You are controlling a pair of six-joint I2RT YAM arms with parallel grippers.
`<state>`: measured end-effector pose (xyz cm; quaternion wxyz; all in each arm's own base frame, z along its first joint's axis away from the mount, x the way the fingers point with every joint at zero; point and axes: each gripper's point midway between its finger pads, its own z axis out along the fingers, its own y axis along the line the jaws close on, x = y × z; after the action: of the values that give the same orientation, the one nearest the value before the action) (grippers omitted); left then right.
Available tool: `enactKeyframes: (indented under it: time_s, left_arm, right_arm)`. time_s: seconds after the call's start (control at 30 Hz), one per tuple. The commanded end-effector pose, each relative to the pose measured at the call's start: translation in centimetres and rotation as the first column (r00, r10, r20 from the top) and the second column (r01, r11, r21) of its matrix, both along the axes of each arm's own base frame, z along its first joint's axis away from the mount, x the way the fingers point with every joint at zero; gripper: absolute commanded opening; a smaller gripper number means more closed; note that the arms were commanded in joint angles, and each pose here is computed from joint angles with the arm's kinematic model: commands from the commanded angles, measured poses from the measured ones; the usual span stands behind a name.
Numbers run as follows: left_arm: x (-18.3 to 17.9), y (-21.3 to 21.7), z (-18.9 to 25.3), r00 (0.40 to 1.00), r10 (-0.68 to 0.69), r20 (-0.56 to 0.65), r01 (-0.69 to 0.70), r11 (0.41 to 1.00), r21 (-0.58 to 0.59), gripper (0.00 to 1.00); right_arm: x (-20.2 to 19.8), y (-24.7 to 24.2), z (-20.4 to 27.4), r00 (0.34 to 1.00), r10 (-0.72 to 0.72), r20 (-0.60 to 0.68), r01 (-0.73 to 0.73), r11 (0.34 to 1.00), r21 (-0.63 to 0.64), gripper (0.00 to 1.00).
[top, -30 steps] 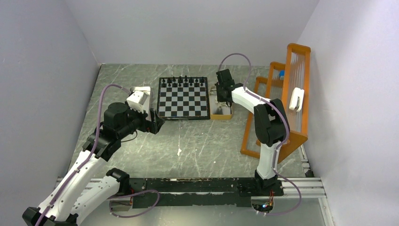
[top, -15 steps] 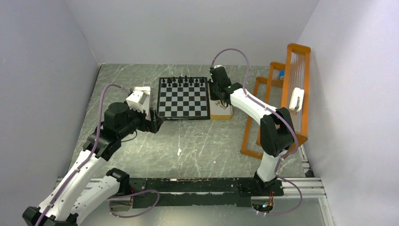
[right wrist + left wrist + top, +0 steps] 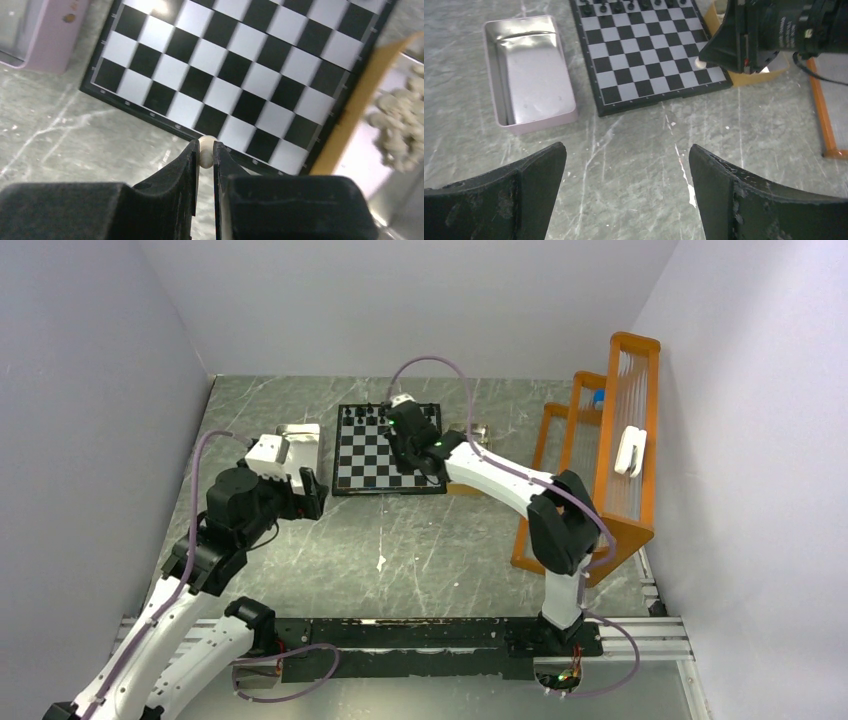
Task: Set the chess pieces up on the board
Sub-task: Place the chess piece on the chessboard.
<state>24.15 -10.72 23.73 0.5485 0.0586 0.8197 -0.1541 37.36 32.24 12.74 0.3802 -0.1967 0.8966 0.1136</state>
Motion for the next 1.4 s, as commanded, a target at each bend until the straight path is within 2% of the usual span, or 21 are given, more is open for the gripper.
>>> enactKeyframes:
  time_s: [0.0,0.33,0.63,1.37]
  left_arm:
    - [0.1,3.0,1.7,0.987,0.156,0.042,-0.156,0.988,0.001,0.97]
    - [-0.7,5.2,3.1,0.961,0.259,0.097,-0.257,0.966,-0.038,0.98]
    - [-0.7,5.3,3.0,0.960,0.262,0.095,-0.260,0.965,-0.037,0.98]
    - [-0.5,5.0,2.9,0.965,0.246,0.093,-0.243,0.969,-0.040,0.98]
  right_arm:
    - [0.4,3.6,-1.1,0.999,0.031,0.014,-0.030,0.999,-0.040,0.12]
    - [0.5,8.2,-4.5,0.997,0.074,-0.006,-0.074,0.989,-0.130,0.13]
    - [0.8,8.5,-7.2,0.998,0.060,-0.036,-0.067,0.978,-0.199,0.13]
    - [0.3,9.3,-9.0,0.994,0.077,-0.082,-0.090,0.982,-0.169,0.14]
